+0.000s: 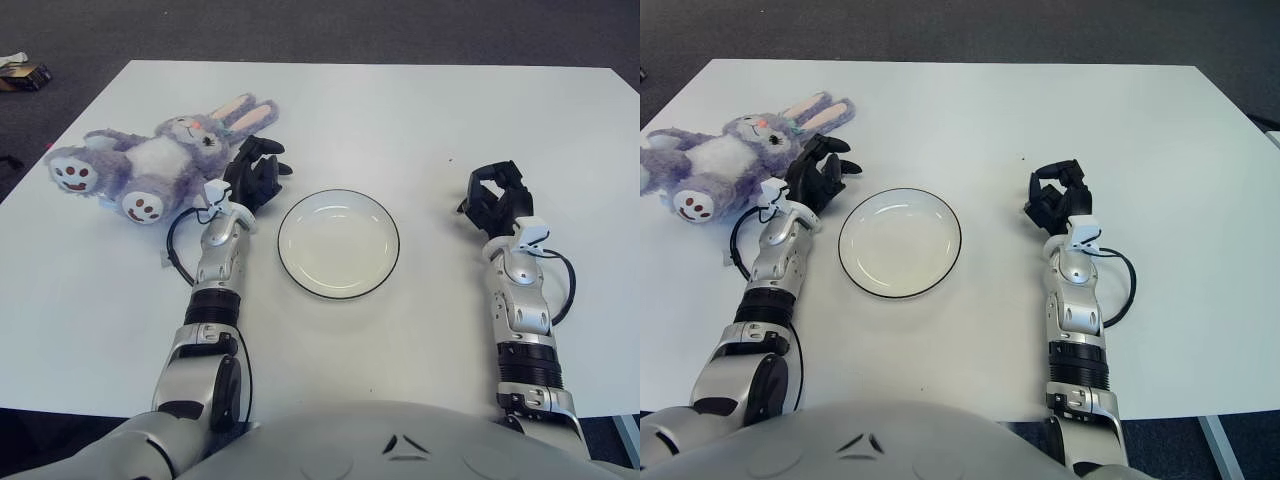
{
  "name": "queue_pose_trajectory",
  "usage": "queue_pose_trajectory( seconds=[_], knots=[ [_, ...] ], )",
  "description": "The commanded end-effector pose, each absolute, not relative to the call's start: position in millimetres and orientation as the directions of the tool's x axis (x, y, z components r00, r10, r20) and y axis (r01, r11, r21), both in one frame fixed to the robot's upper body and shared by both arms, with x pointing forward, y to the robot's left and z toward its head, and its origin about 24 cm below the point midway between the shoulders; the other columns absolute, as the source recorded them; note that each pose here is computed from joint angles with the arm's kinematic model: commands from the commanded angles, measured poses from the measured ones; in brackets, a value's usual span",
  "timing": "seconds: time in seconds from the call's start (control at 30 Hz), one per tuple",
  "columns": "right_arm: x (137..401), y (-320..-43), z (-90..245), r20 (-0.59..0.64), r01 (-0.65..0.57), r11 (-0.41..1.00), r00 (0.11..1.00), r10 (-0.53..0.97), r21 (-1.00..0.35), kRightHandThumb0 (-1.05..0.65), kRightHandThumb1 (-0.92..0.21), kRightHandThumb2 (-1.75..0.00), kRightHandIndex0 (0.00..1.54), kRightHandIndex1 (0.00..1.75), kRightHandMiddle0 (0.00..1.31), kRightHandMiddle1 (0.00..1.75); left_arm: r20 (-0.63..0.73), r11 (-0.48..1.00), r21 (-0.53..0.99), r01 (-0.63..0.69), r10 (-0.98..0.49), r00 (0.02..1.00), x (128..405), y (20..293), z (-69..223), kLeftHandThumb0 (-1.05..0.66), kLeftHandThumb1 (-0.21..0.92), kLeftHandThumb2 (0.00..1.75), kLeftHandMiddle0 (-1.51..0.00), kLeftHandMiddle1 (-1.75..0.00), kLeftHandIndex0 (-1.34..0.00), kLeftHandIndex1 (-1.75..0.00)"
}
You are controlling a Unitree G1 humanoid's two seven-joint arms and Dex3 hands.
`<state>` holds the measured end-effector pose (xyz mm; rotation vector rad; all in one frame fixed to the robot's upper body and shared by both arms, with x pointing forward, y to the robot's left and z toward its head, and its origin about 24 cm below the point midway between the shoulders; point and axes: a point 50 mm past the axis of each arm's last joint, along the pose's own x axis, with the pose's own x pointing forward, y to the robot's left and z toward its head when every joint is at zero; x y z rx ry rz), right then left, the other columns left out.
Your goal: Put the doll into the plate.
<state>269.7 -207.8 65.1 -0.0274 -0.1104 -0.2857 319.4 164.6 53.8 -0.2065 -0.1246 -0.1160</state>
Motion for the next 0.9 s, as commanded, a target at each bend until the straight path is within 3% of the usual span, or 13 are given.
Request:
queue_pose_trajectory(
  seconds=[0.0,0.57,0.67,0.87],
  knots=[
    [263,-206,49,0.046,0.288,0.958,0.957,-0.288,-0.003,-0.36,-0.8,-0.68,0.75,1.75,0.28,1.75,0.011,0.973,-0.215,0.087,-0.087,0.996,308,168,25,-0.01,0.7,0.74,-0.37,-1.6,-0.36,-1.59],
    [266,-205,48,0.038,0.285,0.958,0.958,-0.285,-0.007,-0.36,-0.8,-0.67,0.75,1.75,0.28,1.75,0.057,0.975,-0.208,0.075,-0.064,0.996,309,168,26,-0.01,0.69,0.74,-0.37,-1.6,-0.37,-1.58],
    [268,-205,48,0.036,0.282,0.959,0.959,-0.282,-0.01,-0.36,-0.81,-0.66,0.75,1.75,0.28,1.75,0.175,0.984,-0.163,0.074,-0.045,0.984,312,166,40,-0.01,0.69,0.74,-0.38,-1.59,-0.37,-1.58],
    [270,-205,47,0.035,0.28,0.96,0.959,-0.28,-0.011,-0.36,-0.81,-0.66,0.75,1.75,0.28,1.75,0.261,0.988,-0.129,0.082,-0.046,0.964,317,164,52,-0.01,0.69,0.74,-0.39,-1.58,-0.38,-1.57]
  ],
)
